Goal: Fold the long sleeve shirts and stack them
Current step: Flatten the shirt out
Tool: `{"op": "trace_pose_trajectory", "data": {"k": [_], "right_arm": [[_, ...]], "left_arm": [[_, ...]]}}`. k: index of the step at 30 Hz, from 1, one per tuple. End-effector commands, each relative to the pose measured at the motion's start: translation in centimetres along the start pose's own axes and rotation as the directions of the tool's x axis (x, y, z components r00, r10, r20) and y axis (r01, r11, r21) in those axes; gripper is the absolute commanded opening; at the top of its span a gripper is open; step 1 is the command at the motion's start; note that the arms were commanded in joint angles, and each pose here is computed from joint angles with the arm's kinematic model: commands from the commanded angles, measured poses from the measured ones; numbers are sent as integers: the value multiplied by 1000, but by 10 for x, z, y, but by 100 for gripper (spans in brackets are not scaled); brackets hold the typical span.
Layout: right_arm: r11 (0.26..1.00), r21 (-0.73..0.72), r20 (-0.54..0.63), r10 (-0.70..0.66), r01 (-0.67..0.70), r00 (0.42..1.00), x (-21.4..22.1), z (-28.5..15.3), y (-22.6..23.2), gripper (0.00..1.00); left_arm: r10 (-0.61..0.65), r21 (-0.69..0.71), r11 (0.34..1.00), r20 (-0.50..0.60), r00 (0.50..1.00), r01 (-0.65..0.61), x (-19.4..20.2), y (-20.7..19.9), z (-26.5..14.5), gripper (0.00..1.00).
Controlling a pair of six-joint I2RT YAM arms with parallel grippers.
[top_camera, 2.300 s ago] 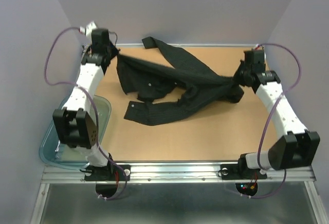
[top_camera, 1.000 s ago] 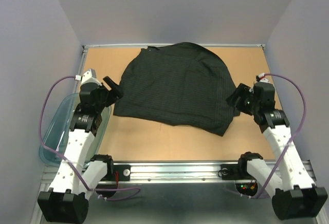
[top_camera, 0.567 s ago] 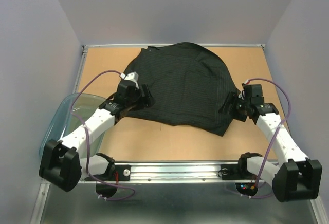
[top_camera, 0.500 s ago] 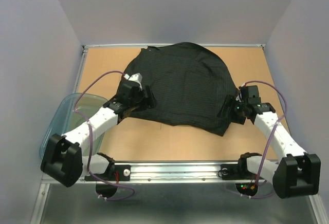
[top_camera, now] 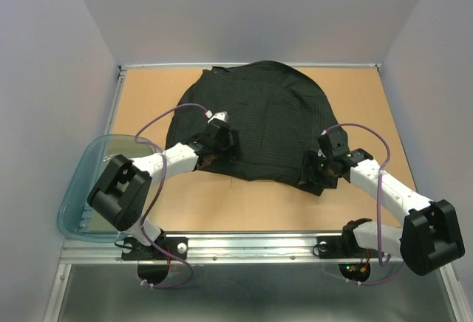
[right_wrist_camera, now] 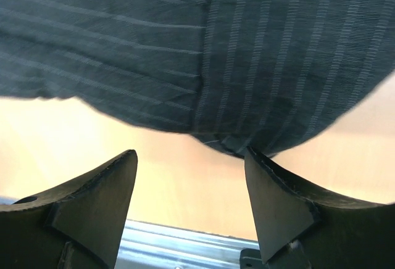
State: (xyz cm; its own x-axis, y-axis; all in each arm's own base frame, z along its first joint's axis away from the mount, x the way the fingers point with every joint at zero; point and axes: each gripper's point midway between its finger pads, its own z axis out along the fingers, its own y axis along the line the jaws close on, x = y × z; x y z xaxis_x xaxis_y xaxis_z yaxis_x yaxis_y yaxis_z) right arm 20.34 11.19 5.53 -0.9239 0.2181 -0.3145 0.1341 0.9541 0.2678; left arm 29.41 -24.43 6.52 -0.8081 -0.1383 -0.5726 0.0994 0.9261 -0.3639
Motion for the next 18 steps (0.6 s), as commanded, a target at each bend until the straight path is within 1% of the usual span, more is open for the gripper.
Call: {"op": "trace_pose_trajectory", "data": {"k": [1,3,6,9,10,11,14,16,18], "right_arm": [[996,65,59,60,-64,996,-6,3,-10,75],[995,70,48,64,-67,997,-3,6,-10,76],[996,85,69,12,-18,998,-6,7,-9,76],[995,101,33,-23,20,999,-3,15,-10,75],[994,100,30,-35,32,999,-5,16,-8,75],[994,105,34,-43,39,999,-7,17,-7,75],[992,115,43,-59,54,997,-10,20,-5,75],[989,135,52,-62,55,997,-12,22,-8,76],[981,190,70,-52,38,996,-15,25,-18,76]], "left_arm": [[-38,-21,999,59,998,39,-25,-8,14,85],[-42,-38,998,65,997,45,-28,-6,27,85],[-65,-43,997,56,996,67,-37,-2,45,85],[-77,-53,995,49,996,80,-49,4,61,85],[-80,-41,996,55,995,82,-57,1,63,85],[-86,-52,995,49,995,89,-58,7,67,85],[-88,-51,995,65,994,91,-69,7,66,85],[-100,-48,993,87,991,105,-75,8,58,85],[-131,-58,989,118,984,138,-80,13,49,85]]}}
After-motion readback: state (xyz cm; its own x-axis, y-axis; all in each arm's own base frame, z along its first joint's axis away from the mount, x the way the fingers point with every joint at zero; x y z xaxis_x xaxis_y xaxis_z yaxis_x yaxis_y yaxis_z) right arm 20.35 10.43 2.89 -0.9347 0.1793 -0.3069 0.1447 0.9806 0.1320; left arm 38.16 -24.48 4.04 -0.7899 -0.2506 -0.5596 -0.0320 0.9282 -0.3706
